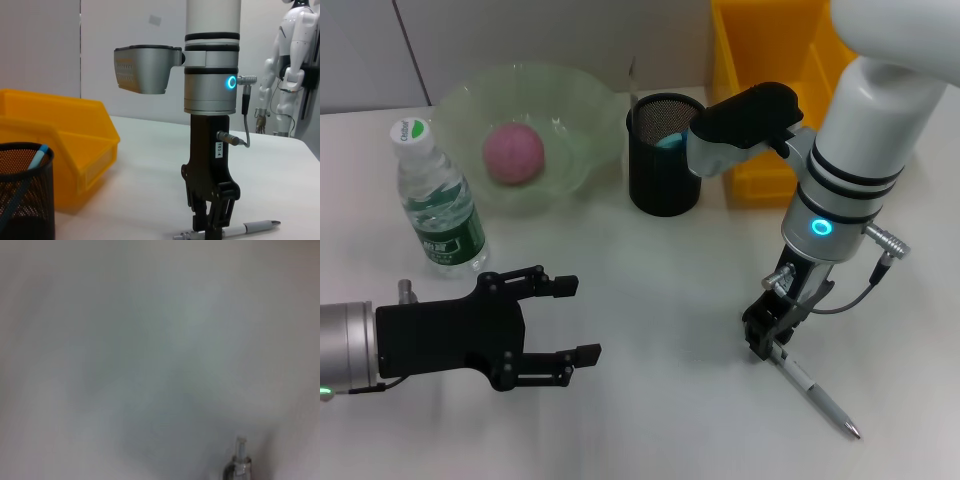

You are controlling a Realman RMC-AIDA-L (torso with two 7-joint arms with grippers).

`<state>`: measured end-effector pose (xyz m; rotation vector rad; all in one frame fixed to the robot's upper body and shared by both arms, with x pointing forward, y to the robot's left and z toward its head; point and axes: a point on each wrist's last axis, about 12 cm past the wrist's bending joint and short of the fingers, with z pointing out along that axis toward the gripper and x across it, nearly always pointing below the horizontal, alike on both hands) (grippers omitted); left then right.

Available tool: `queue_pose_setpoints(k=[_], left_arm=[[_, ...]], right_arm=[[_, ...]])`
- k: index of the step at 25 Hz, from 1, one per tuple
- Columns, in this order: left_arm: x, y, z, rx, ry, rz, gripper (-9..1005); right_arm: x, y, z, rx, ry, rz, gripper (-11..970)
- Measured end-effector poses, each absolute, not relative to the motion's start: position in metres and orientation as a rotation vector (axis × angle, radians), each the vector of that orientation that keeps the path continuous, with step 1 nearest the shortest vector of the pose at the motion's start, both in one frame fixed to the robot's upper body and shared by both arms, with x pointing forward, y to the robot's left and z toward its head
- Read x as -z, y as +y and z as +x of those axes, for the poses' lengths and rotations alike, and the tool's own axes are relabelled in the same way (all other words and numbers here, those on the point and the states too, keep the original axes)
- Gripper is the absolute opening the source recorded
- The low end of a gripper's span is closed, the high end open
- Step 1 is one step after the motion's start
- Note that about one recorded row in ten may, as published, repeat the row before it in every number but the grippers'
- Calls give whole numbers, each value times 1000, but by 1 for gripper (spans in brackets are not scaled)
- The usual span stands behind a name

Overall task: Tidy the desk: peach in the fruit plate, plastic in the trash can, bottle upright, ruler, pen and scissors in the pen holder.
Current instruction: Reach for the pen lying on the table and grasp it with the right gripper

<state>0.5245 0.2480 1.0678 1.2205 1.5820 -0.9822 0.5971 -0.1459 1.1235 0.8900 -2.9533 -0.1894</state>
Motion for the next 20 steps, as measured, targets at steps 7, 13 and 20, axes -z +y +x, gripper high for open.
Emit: queue_pose_setpoints(k=[7, 13, 20], left_arm=[[-1068, 248, 525, 978, 1580, 1224, 832], [-1068, 248, 525, 979, 1581, 1223, 832], [-1068, 248, 524, 982, 1582, 1221, 832]], right_arm=[[-1123, -143, 596, 198, -2945, 906, 290], [-1120, -141, 595, 180, -2933, 921, 290], [-1122, -140, 595, 175, -2935, 929, 290]])
